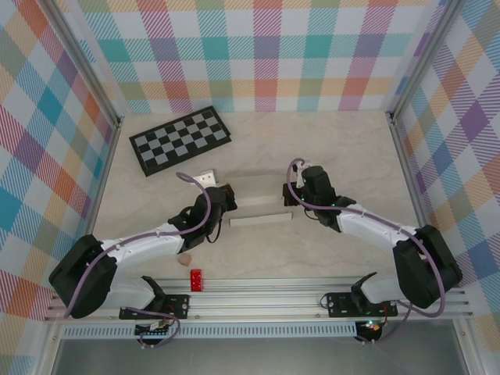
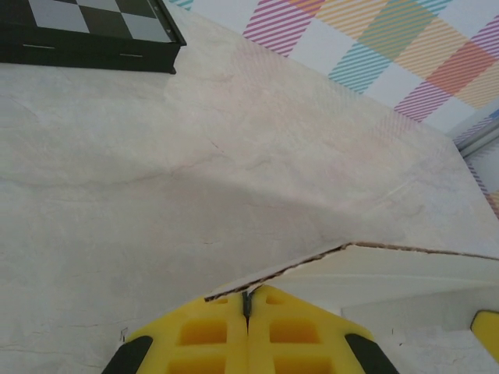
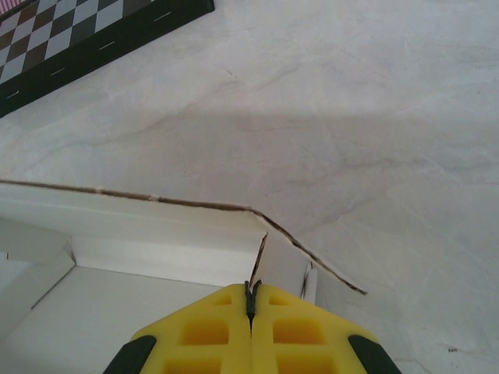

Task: Fold the paper box

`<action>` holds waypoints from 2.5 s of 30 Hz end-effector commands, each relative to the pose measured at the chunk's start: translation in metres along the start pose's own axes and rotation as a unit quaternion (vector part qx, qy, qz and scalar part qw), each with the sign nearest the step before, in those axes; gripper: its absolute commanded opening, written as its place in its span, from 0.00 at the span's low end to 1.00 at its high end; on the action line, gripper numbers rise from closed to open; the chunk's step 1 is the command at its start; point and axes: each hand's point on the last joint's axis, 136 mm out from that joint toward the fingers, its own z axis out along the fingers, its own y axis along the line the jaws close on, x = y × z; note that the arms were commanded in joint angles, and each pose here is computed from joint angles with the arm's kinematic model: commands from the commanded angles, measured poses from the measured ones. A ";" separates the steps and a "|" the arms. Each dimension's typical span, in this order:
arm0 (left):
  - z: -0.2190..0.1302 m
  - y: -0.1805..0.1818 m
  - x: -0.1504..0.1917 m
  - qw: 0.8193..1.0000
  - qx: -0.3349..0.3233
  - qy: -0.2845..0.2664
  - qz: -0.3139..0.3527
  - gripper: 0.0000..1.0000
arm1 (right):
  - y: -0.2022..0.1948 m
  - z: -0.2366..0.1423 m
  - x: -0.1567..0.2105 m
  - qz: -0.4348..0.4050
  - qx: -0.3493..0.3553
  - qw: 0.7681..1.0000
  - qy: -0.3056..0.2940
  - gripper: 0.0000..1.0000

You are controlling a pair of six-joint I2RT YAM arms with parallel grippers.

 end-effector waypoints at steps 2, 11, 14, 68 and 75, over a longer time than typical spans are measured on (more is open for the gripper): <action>-0.005 -0.028 0.008 0.997 0.071 0.003 0.011 0.00 | 0.026 0.006 -0.006 -0.019 -0.044 0.999 -0.009 0.00; -0.004 -0.019 0.047 0.995 0.087 0.032 0.029 0.00 | 0.012 0.003 0.032 -0.033 -0.025 0.999 0.023 0.00; -0.010 -0.025 0.053 0.994 0.091 0.035 0.055 0.00 | 0.006 -0.005 0.044 -0.038 -0.018 0.999 0.029 0.00; -0.010 0.049 0.155 0.916 -0.017 0.191 0.353 0.00 | -0.038 -0.132 0.116 0.038 0.103 0.973 0.205 0.25; -0.010 0.044 0.149 0.914 -0.019 0.187 0.359 0.00 | -0.044 -0.155 0.087 0.038 0.139 0.976 0.164 0.26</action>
